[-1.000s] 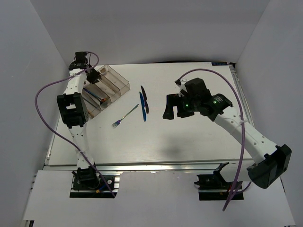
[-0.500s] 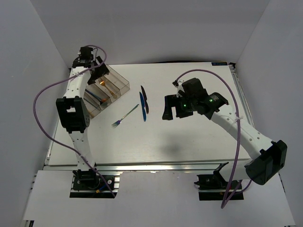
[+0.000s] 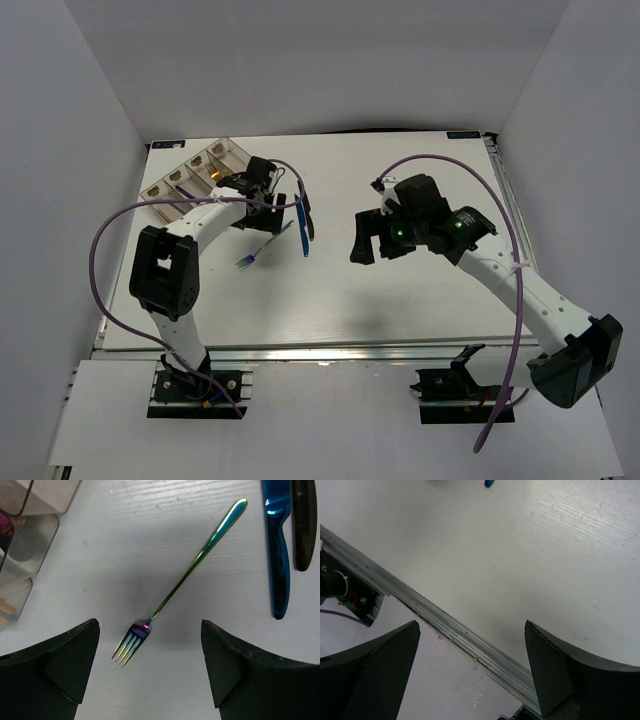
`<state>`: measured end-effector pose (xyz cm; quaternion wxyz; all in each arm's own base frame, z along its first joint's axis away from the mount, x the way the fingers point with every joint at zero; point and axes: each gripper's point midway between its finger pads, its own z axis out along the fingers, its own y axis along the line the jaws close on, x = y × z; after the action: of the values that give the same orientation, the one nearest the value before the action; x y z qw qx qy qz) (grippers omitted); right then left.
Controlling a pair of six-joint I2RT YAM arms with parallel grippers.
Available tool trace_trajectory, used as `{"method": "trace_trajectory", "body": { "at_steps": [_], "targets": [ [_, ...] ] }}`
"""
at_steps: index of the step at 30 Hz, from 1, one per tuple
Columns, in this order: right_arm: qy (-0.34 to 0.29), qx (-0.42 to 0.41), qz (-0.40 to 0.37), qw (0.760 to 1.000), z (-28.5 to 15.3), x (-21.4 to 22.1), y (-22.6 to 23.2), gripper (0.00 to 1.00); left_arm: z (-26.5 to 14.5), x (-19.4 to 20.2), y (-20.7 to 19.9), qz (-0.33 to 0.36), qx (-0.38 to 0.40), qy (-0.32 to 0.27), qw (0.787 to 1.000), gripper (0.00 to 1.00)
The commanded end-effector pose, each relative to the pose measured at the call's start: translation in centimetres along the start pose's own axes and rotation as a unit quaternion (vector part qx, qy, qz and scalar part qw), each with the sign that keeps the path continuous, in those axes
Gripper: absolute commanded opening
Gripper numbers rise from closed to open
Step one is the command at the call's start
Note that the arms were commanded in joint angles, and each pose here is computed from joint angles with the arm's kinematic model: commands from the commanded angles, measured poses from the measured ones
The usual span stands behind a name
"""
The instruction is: Sort the eating utensils into containers
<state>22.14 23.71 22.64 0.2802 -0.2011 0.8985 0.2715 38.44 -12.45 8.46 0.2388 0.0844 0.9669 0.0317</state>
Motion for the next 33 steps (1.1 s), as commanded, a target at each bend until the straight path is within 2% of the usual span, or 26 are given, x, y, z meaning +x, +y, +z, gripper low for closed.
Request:
{"method": "trace_trajectory", "body": {
  "at_steps": [1,4,8,11,13,15,16,17,25,26,27,33],
  "targets": [
    [0.007,-0.019,0.002,1.0,-0.4,1.2,0.4,0.89,1.2,-1.3,-0.3,0.02,0.003,-0.018,1.0,0.89],
    [0.004,-0.015,0.001,1.0,-0.9,1.5,0.3,0.89,3.8,0.5,-1.0,0.026,0.009,0.026,0.999,0.84],
    [0.003,-0.006,-0.001,1.0,-1.3,1.8,-0.1,0.89,5.2,1.9,-1.4,0.022,0.013,0.05,0.998,0.72],
    [0.002,-0.006,-0.001,1.0,-1.4,2.0,0.0,0.89,5.8,2.4,-1.9,0.013,0.025,0.052,0.998,0.69],
    [0.002,-0.007,0.001,1.0,-1.4,2.1,0.0,0.89,6.2,3.5,-2.1,0.009,0.03,0.064,0.997,0.61],
    [-0.001,-0.007,0.001,1.0,-1.6,1.9,0.0,0.89,6.4,4.5,-2.5,0.002,0.038,0.078,0.996,0.45],
    [-0.003,-0.008,0.001,1.0,-1.6,1.9,0.1,0.89,6.3,5.2,-2.5,-0.001,0.039,0.085,0.996,0.28],
    [-0.004,-0.008,0.001,1.0,-1.7,1.8,0.1,0.89,6.2,5.3,-2.5,-0.006,0.04,0.083,0.996,0.23],
    [-0.005,-0.021,0.011,1.0,-1.5,1.9,0.5,0.89,3.8,9.6,-4.3,-0.033,0.109,0.113,0.987,0.25],
    [-0.006,-0.024,0.013,1.0,-1.4,1.8,0.7,0.89,3.4,10.1,-4.3,-0.034,0.113,0.116,0.986,0.17],
    [-0.004,-0.026,0.013,1.0,-1.3,1.8,0.7,0.89,3.1,10.1,-4.4,-0.037,0.114,0.114,0.986,0.01],
    [-0.005,-0.037,0.015,0.999,-1.1,1.2,1.2,0.89,0.3,7.3,-3.8,-0.064,0.102,0.068,0.99,0.0]
  ]
}}
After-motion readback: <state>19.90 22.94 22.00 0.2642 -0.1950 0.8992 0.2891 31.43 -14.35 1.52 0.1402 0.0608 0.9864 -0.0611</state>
